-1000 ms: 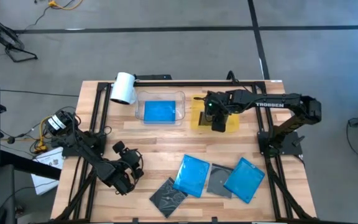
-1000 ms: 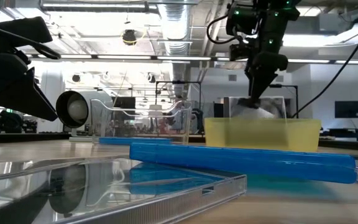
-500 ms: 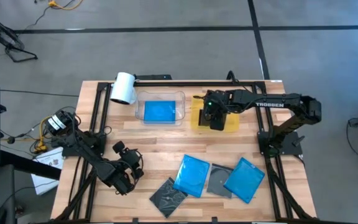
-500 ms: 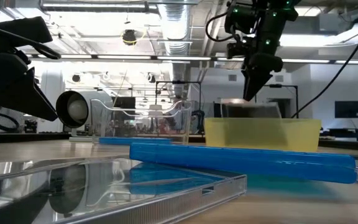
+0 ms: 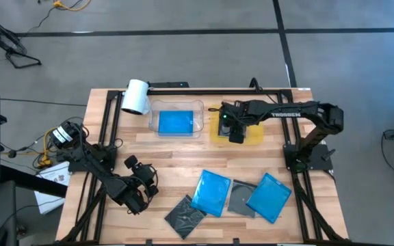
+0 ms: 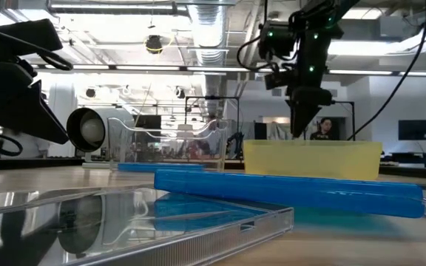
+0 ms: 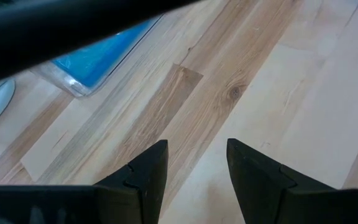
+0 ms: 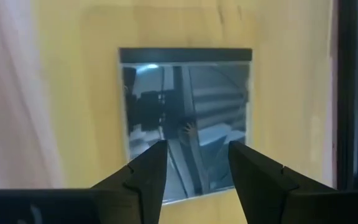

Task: Pick & place jewel cases by type
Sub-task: Put the left blue CD case into the transparent bin

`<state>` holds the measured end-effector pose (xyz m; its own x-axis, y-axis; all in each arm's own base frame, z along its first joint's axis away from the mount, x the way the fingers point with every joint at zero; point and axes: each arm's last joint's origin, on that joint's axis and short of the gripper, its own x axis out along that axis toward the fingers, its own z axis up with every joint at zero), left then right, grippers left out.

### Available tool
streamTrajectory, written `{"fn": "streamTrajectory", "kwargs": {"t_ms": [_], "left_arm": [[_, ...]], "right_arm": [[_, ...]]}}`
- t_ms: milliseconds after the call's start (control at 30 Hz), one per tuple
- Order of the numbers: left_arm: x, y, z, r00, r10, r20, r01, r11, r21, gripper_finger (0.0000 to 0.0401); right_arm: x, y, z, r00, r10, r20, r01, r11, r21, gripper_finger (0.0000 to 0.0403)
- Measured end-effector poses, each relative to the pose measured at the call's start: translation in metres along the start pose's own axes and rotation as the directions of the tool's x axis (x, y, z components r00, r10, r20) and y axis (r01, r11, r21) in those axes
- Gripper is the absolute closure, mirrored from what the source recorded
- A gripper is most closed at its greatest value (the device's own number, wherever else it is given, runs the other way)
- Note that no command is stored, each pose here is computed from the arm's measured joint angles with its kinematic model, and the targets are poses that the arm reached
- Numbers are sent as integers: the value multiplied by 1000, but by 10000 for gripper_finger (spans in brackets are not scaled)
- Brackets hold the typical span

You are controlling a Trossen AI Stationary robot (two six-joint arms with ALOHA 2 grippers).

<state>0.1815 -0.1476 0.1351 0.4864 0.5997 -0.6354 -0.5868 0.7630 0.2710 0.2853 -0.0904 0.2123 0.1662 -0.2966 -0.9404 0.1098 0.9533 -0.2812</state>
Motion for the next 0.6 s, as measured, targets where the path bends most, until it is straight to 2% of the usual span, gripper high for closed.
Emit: {"fn": "streamTrajectory", "kwargs": {"t_ms": [167,300,467,600], "left_arm": [[0,0,0,1000,0,0,0,1000,19,241],[0,0,0,1000,1,1,-2,1000,20,241],[0,0,0,1000,0,0,0,999,32,241],[0,-2,1,1000,-16,2,16,999,37,241]], "right_arm": [[-4,-1,-1,1000,-8,10,7,1000,29,239],[-22,1,-3,997,-17,72,12,998,67,238],[-62,11,-3,977,-23,210,-4,992,128,242],[-97,28,-4,938,0,346,-57,986,157,243]]}}
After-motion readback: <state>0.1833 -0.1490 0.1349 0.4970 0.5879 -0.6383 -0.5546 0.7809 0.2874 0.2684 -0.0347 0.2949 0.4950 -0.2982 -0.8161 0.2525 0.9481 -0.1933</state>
